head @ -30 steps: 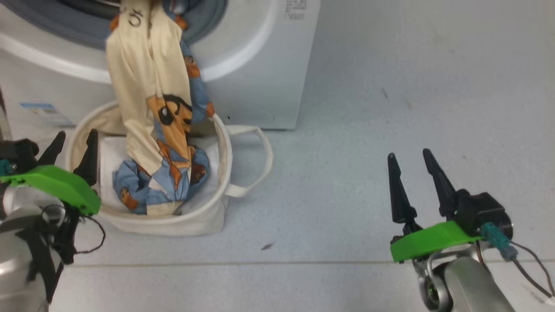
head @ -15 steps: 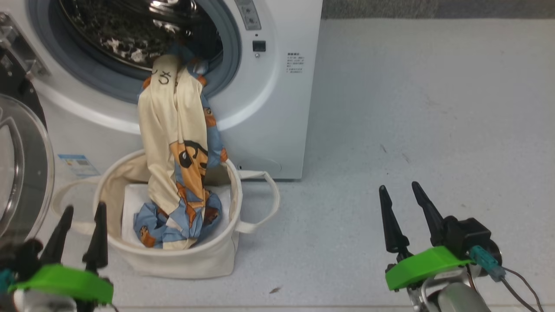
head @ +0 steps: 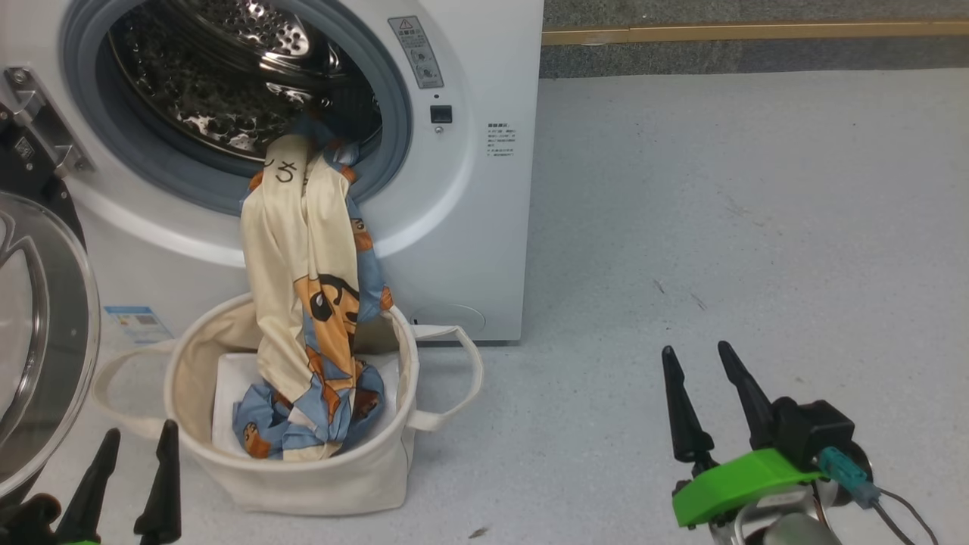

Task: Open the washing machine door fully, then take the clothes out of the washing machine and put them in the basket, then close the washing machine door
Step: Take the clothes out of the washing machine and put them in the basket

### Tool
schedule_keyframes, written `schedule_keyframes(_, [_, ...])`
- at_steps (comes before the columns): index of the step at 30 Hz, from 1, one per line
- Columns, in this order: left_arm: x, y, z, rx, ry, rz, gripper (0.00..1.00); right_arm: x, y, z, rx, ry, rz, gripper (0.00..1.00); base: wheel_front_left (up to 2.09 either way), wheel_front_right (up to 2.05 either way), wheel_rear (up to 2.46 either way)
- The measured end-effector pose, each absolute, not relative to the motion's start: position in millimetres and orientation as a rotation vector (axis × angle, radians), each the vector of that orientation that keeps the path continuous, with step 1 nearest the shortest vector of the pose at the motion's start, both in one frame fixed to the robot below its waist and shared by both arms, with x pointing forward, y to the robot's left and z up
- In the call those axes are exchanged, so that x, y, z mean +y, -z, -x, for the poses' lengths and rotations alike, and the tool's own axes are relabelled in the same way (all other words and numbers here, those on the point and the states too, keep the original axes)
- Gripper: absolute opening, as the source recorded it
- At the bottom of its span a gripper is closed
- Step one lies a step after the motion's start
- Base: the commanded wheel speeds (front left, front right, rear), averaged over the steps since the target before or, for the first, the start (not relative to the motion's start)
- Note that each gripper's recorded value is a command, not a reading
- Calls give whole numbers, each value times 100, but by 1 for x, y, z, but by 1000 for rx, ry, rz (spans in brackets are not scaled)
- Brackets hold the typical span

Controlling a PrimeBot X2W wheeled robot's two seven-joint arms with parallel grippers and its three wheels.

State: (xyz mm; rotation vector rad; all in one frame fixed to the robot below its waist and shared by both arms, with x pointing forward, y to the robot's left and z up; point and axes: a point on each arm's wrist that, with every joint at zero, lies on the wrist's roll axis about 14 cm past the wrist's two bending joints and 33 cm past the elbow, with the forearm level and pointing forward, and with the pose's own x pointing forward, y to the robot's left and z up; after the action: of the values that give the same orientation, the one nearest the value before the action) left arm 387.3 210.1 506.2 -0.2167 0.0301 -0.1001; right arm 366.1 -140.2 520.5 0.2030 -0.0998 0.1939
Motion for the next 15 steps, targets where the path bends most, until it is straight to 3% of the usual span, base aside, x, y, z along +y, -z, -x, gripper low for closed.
schedule_keyframes(15, [211, -501, -390, 46, 104, 207, 100, -141, -516, -366, -85, -189, -206, 100, 0, 0, 0])
